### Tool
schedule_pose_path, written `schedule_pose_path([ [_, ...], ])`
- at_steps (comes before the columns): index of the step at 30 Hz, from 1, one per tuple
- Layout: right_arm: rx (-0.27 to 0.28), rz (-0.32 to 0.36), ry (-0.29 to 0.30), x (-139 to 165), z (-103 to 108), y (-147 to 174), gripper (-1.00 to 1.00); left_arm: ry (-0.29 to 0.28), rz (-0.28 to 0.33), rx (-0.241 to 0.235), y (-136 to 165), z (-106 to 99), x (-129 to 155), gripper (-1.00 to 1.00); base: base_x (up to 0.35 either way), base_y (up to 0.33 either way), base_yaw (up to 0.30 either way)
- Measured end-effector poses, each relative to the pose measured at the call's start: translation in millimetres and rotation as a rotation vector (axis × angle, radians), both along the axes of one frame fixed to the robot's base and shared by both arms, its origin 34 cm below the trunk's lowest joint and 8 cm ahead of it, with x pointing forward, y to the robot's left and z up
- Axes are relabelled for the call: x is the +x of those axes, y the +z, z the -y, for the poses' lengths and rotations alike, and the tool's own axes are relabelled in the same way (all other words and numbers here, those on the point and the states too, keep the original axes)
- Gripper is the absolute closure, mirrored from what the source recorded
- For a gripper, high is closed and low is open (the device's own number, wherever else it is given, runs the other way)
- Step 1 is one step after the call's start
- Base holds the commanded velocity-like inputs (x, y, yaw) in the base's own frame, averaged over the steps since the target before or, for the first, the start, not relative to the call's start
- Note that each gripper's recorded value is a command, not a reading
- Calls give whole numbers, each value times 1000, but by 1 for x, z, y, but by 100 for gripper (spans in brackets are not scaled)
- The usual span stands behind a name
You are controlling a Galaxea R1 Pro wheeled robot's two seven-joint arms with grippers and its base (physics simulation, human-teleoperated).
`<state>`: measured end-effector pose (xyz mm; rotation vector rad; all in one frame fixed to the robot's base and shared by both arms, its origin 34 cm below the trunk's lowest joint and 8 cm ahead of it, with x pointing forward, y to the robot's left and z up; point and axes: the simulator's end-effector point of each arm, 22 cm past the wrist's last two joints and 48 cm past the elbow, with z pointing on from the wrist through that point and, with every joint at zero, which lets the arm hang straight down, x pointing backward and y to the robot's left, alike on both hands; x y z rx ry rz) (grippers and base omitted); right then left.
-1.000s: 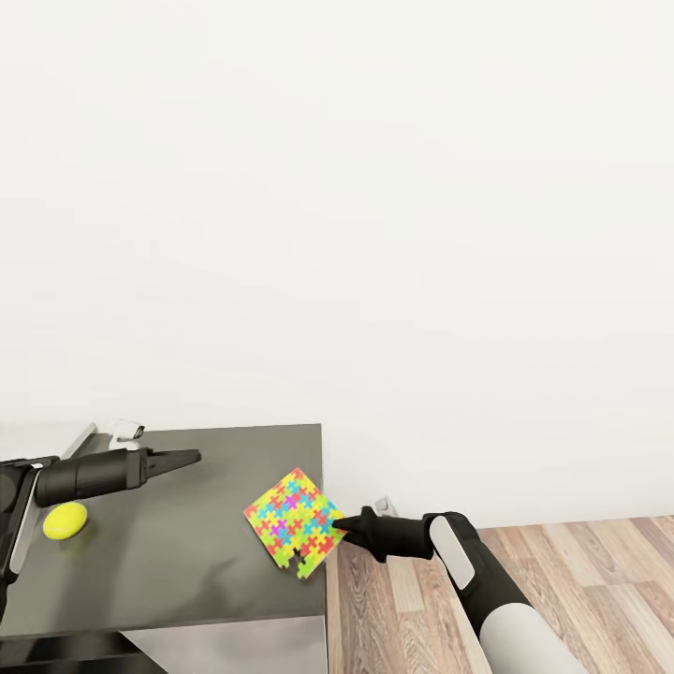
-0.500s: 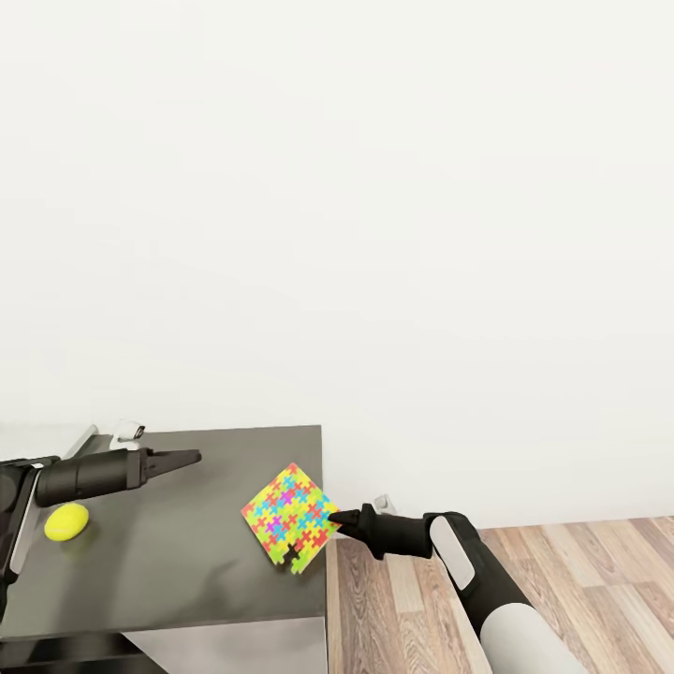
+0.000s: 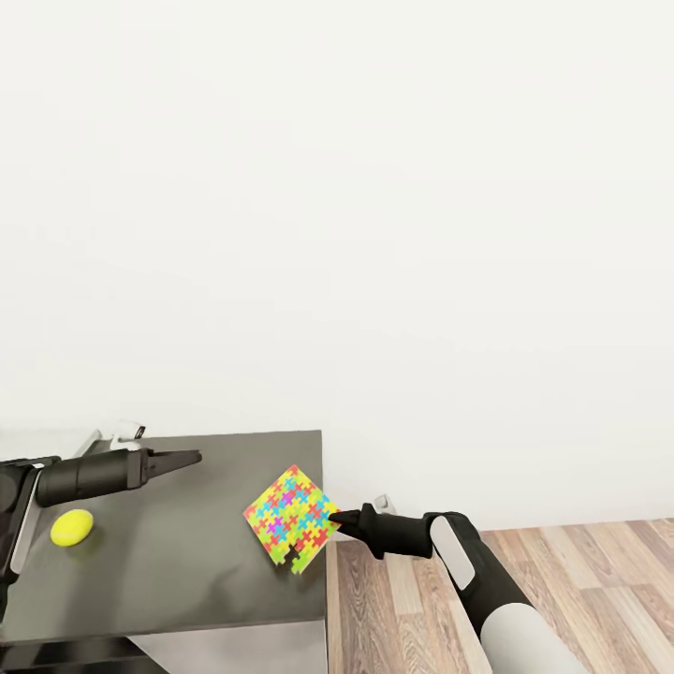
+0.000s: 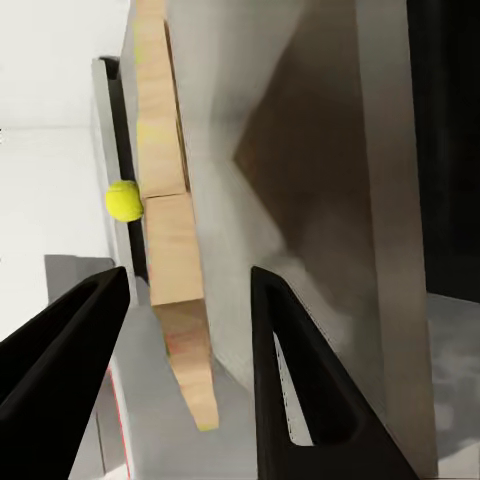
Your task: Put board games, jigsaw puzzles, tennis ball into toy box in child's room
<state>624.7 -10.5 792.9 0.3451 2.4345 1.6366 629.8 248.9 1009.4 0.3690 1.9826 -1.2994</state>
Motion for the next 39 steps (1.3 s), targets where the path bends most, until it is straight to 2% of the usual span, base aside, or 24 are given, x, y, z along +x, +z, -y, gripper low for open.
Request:
schedule_pose_path([
  [22,8,1,-28,3,10,31,100,2,1,0,31,-1,-2,-100,0,0,0],
  [26,-2,0,-39,5,20,34,100,3,1,0,36,-1,-2,-100,0,0,0],
  [30,36,14,-43,6,22,47,100,3,1,0,41,-1,-3,-100,0,0,0],
  [32,86,30,-45,7,21,60,100,3,1,0,44,-1,-3,-100,0,0,0],
  [35,117,44,-45,7,21,71,100,4,1,0,47,-1,-4,-100,0,0,0],
  [39,95,54,-59,8,44,71,100,4,1,0,52,-2,-5,-100,0,0,0],
])
